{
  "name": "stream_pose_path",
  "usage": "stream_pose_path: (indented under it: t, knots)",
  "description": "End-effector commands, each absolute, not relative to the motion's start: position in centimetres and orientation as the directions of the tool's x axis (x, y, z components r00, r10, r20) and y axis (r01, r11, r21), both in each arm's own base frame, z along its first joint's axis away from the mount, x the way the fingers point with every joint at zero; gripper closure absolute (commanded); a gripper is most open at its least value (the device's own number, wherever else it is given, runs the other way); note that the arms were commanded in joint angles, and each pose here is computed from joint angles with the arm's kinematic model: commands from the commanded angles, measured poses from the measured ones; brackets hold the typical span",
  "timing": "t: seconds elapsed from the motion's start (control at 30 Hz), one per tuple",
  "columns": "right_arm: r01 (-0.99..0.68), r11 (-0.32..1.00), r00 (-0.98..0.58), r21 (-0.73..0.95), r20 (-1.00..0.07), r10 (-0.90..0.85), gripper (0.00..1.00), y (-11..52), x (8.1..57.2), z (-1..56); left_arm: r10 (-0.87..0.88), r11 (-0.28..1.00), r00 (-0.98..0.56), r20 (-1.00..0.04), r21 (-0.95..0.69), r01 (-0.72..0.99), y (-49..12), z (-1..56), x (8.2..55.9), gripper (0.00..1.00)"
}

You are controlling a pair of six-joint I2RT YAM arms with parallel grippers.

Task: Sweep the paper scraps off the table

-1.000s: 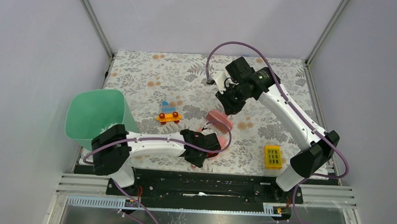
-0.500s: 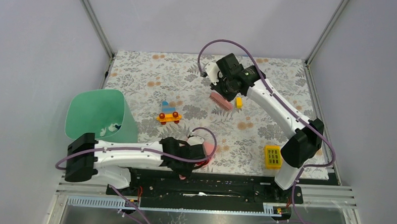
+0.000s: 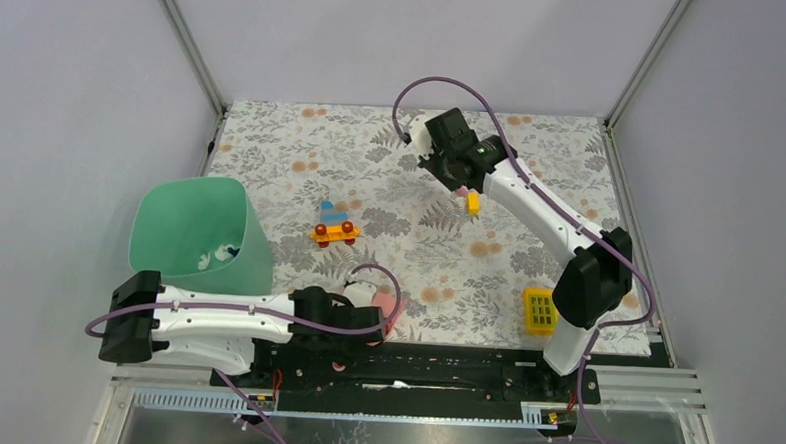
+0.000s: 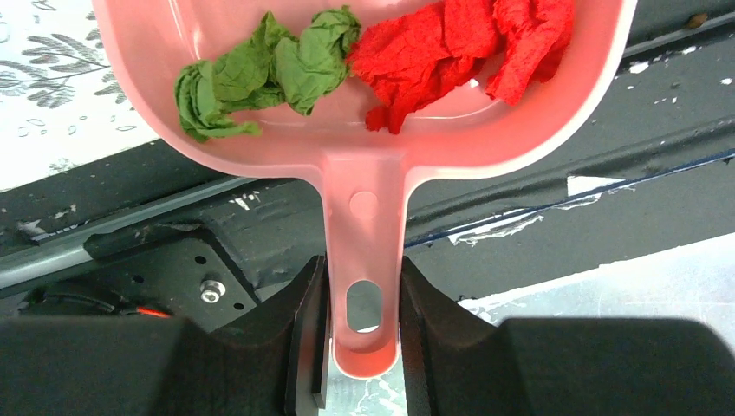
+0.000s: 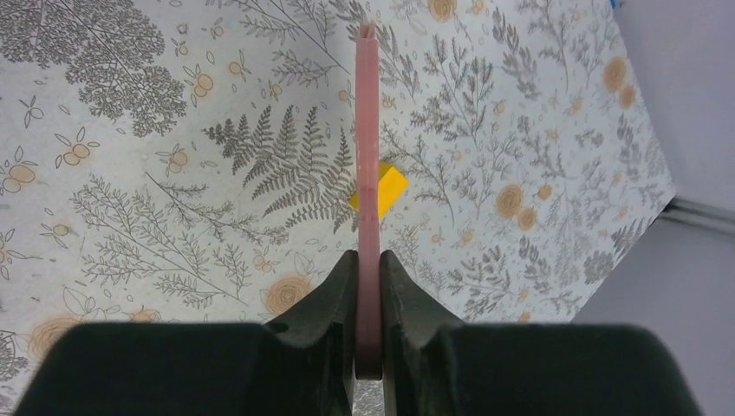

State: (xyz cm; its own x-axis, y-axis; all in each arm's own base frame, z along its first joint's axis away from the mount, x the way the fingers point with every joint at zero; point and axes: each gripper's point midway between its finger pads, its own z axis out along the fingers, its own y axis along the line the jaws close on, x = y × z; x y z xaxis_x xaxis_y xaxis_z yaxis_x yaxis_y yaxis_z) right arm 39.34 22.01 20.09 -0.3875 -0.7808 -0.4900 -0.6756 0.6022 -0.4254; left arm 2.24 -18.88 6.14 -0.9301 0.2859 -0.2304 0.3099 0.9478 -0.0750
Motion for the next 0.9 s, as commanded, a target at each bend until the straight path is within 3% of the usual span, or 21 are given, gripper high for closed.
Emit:
stream_pose_path:
  t: [0.0,0.17,0.33,0.5,0.67,0.8,0.87]
  knots:
    - [-0.590,0.745,-0.453,-0.311,-0.636,-0.624,1.00,20.2,38.8,22.9,0.234,0.955,-0.915,-0.329,-0.100,0.280,-19.8,9.1,3.9,1.00]
    - [-0.648,0.762,-0.569,0.023,-0.679,-0.463,1.00,19.1,33.3,22.3,0.250,0.952,-0.872,-0.421,-0.056,0.300,-20.9,11.8,6.0,1.00]
    - [-0.641,0.751,-0.620,0.155,-0.681,-0.389,1.00,17.8,27.9,19.1,0.146,0.971,-0.811,-0.567,-0.077,0.228,-22.3,14.8,9.4,1.00]
    - [-0.662,0.697,-0.653,0.275,-0.669,-0.355,1.00,18.0,24.3,16.7,-0.034,0.955,-0.754,-0.656,-0.244,0.170,-24.0,18.3,13.0,1.00]
    - [-0.704,0.560,-0.675,0.437,-0.656,-0.338,1.00,19.9,21.6,15.2,-0.131,0.945,-0.675,-0.726,-0.297,0.137,-23.2,22.3,16.3,1.00]
    - [-0.737,0.350,-0.675,0.578,-0.637,-0.371,1.00,21.9,18.8,15.8,-0.148,0.946,-0.628,-0.764,-0.294,0.135,-22.8,25.0,17.6,1.00]
    - [-0.737,0.328,-0.676,0.591,-0.629,-0.385,1.00,22.0,18.5,15.8,-0.185,0.941,-0.602,-0.776,-0.318,0.121,-22.4,26.4,18.0,1.00]
